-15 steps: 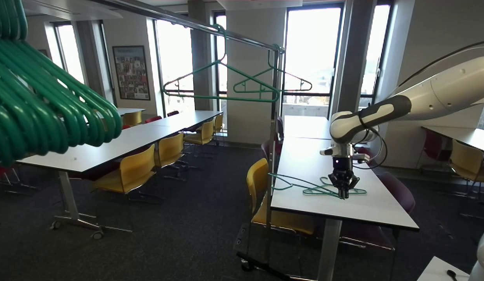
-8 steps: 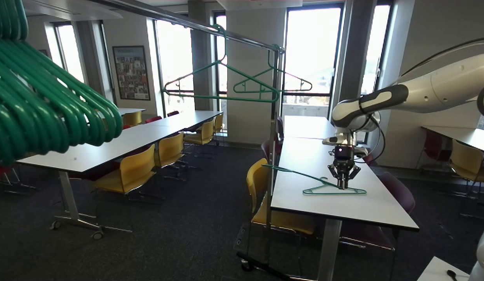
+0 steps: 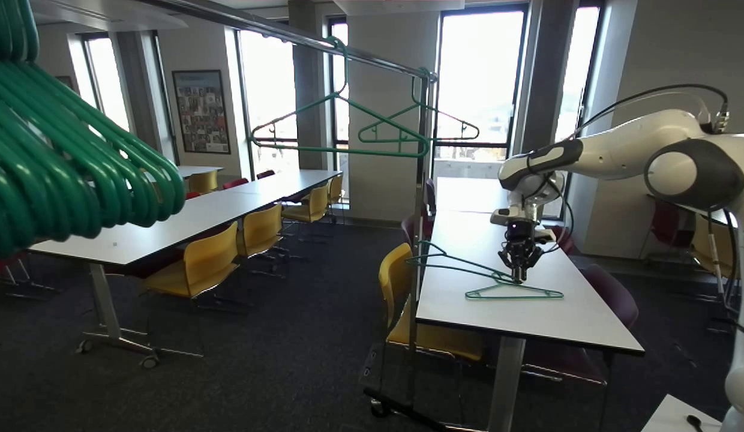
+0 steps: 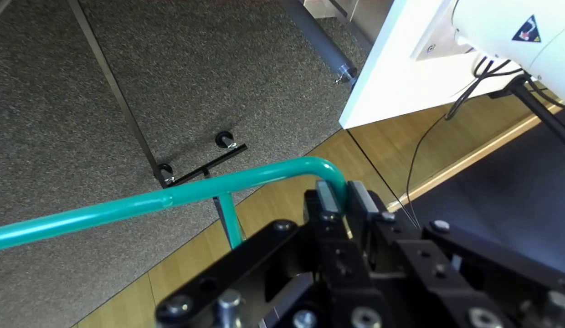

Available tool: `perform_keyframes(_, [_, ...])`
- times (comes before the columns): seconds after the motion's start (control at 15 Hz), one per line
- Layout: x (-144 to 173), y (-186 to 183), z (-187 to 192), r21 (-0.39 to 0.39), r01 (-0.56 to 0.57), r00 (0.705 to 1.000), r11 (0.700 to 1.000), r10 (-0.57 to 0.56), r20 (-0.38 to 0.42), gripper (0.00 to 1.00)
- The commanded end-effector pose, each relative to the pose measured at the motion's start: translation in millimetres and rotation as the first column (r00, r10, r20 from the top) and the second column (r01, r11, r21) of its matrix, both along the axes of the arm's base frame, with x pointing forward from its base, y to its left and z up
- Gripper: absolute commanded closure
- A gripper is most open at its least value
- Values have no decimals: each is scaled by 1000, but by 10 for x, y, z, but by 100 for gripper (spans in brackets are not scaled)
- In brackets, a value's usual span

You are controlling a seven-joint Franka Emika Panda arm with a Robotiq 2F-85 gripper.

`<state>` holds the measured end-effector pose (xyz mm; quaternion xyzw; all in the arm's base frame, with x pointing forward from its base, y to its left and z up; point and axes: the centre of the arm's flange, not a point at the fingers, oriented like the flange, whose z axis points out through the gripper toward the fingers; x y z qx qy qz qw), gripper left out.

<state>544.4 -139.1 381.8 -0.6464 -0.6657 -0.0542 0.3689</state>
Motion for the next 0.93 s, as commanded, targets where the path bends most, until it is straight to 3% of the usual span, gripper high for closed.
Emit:
perform_keyframes(0.0, [381, -9, 55, 46, -18, 999, 999, 20, -40, 97])
perform_keyframes(0.6, [592, 288, 497, 104, -69, 997, 992, 71, -15, 97])
perform_keyframes(0.87, [594, 353, 709, 167, -48, 995, 985, 62, -77, 97])
